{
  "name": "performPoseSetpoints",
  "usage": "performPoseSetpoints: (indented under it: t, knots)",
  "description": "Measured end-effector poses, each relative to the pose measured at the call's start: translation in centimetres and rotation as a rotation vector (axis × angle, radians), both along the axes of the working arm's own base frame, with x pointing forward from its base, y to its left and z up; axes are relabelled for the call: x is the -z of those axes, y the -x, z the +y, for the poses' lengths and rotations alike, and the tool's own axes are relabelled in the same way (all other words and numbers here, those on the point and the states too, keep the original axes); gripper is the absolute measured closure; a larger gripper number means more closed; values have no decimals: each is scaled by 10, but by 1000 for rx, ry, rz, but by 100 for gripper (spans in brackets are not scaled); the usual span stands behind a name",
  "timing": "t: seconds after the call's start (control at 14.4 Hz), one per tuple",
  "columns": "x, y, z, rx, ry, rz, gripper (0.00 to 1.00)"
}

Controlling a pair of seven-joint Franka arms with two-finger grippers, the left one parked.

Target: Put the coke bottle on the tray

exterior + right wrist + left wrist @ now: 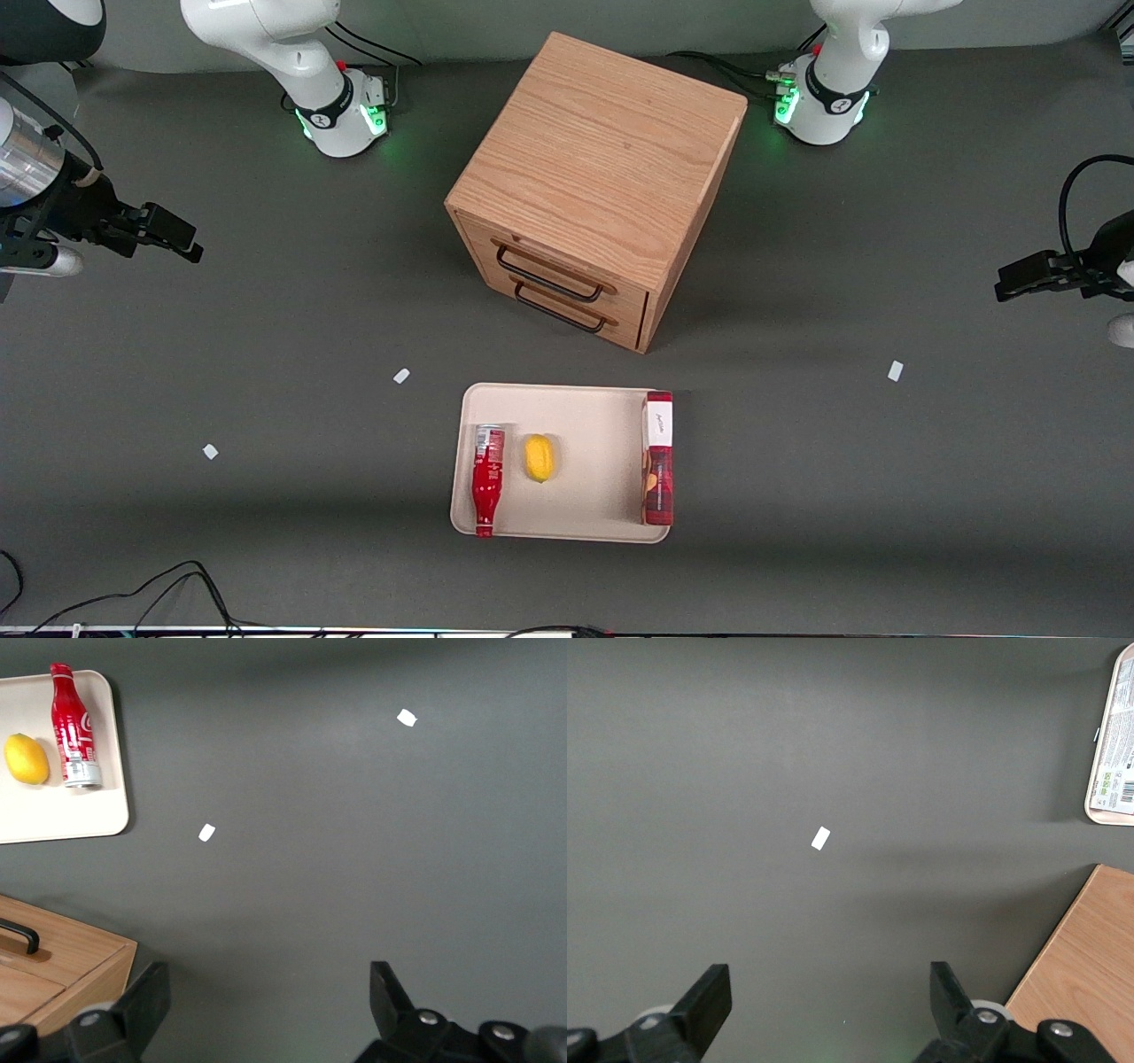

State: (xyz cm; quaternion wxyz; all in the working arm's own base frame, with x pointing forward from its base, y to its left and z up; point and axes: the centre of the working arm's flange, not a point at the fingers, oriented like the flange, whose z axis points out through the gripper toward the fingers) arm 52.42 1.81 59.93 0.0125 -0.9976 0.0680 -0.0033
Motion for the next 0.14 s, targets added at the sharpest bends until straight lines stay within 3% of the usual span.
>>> performPoseSetpoints:
  t: [0.14]
  knots:
    - [-1,0,0,-25,6,-2,0]
